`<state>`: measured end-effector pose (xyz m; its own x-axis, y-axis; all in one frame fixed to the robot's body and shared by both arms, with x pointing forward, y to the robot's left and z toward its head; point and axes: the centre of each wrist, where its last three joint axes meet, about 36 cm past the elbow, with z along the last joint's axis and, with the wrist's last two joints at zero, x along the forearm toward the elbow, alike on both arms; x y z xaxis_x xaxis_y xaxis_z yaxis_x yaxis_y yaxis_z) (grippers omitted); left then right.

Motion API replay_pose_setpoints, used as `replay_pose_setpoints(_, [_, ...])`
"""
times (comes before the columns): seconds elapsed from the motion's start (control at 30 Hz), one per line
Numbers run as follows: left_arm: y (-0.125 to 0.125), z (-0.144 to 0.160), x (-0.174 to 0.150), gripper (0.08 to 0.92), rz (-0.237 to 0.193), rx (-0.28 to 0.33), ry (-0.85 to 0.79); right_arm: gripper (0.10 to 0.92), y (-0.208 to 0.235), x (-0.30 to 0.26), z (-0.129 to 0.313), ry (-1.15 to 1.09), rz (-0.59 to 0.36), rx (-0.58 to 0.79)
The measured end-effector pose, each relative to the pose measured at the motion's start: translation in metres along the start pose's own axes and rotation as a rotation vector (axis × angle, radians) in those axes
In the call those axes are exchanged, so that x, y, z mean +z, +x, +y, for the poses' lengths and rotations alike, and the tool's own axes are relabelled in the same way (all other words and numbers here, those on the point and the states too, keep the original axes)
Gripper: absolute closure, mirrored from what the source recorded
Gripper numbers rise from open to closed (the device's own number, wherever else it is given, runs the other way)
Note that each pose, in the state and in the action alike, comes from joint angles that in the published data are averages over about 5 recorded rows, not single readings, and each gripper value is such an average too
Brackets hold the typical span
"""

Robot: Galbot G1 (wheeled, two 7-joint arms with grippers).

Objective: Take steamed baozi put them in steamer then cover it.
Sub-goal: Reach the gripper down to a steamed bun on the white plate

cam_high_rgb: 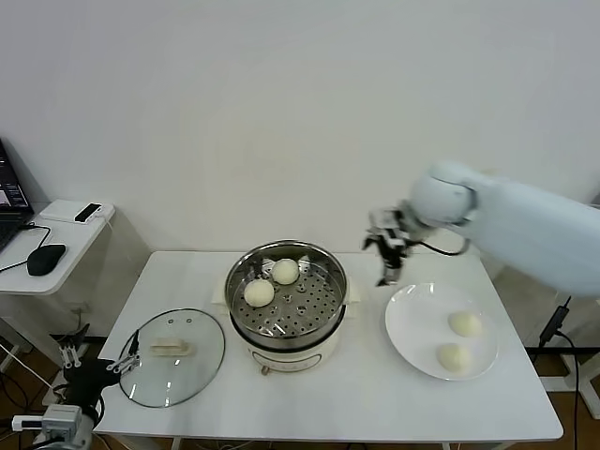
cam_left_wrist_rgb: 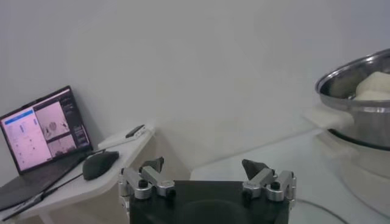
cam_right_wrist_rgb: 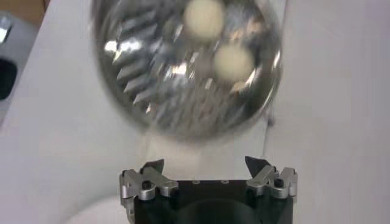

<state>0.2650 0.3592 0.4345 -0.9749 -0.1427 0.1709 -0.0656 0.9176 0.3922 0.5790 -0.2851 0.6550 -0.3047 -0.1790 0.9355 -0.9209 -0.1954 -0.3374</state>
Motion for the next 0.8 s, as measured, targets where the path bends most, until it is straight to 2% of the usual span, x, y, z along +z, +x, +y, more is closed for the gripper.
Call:
replay_pose_setpoints(0.43, [0.008, 0.0, -0.001, 0.177, 0.01, 0.001, -0.015, 0.2, -0.03, 0.088, 0.106, -0.074, 0.116, -0.059])
replay_pose_setpoints(0.8, [0.016, 0.001, -0.003, 0.177, 0.016, -0.007, -0.03, 0.2, -0.069, 0.11, 0.145, -0.12, 0.145, -0.115])
